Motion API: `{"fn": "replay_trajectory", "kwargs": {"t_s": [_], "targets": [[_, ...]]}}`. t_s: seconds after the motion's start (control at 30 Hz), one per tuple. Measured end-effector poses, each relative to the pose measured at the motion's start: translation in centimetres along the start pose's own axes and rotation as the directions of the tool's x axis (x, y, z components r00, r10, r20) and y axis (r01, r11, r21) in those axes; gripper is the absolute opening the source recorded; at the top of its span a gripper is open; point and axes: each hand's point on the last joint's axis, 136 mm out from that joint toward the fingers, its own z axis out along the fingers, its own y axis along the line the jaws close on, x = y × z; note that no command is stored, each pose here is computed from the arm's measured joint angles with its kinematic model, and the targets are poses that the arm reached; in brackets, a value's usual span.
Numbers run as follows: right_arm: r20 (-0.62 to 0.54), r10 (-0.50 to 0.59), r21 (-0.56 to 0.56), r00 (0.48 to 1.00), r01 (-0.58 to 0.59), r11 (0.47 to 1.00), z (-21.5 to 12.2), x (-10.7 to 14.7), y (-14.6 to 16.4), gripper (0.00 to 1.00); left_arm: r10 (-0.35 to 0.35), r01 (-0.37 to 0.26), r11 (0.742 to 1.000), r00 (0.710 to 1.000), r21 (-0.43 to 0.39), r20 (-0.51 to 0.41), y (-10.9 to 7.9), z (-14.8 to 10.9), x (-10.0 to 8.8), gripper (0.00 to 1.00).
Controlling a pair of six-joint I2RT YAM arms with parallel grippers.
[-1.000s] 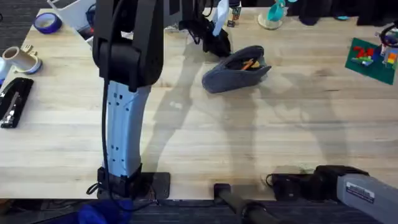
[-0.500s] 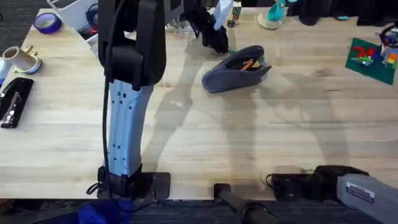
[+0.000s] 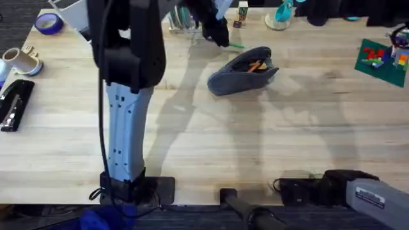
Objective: Unzip the bag, pick up the pens from the table one at a time and place them inside, then zip the bag closed.
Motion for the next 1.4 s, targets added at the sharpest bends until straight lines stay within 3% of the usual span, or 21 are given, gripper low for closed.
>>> {"fn": "replay_trajectory", "kwargs": {"t_s": [0.23, 0.43, 0.63, 0.93, 1.17, 1.4], "targets": [[0.0, 0.0, 0.0, 1.0, 0.0, 1.0, 0.0, 0.0, 0.0, 0.996, 0.031, -0.028, 0.995, 0.999, -0.093, 0.029, 0.6, -5.8, -2.3, 0.04], [0.0, 0.0, 0.0, 1.0, 0.0, 1.0, 0.0, 0.0, 0.0, 0.996, 0.059, -0.052, 0.987, 0.998, -0.152, 0.039, -0.2, -10.0, -4.6, 0.041], [0.0, 0.0, 0.0, 1.0, 0.0, 1.0, 0.0, 0.0, 0.0, 0.996, 0.056, -0.053, 0.982, 0.998, -0.18, 0.011, -1.8, -12.1, -4.6, 0.041], [0.0, 0.0, 0.0, 1.0, 0.0, 1.0, 0.0, 0.0, 0.0, 0.996, -0.052, 0.043, 0.978, 0.998, -0.202, -0.039, -4.1, -13.5, -3.1, 0.041], [-0.018, 0.011, -0.001, 1.0, -0.011, 1.0, 0.0, 0.5, 0.0, 0.995, -0.14, 0.133, 0.954, 0.99, -0.27, -0.006, -4.2, -15.9, -4.2, 0.041], [-0.023, 0.014, -0.001, 1.0, -0.014, 1.0, 0.0, 0.6, 0.0, 0.995, -0.278, 0.271, 0.923, 0.961, -0.272, 0.014, -4.5, -16.2, -3.9, 0.041]]}}
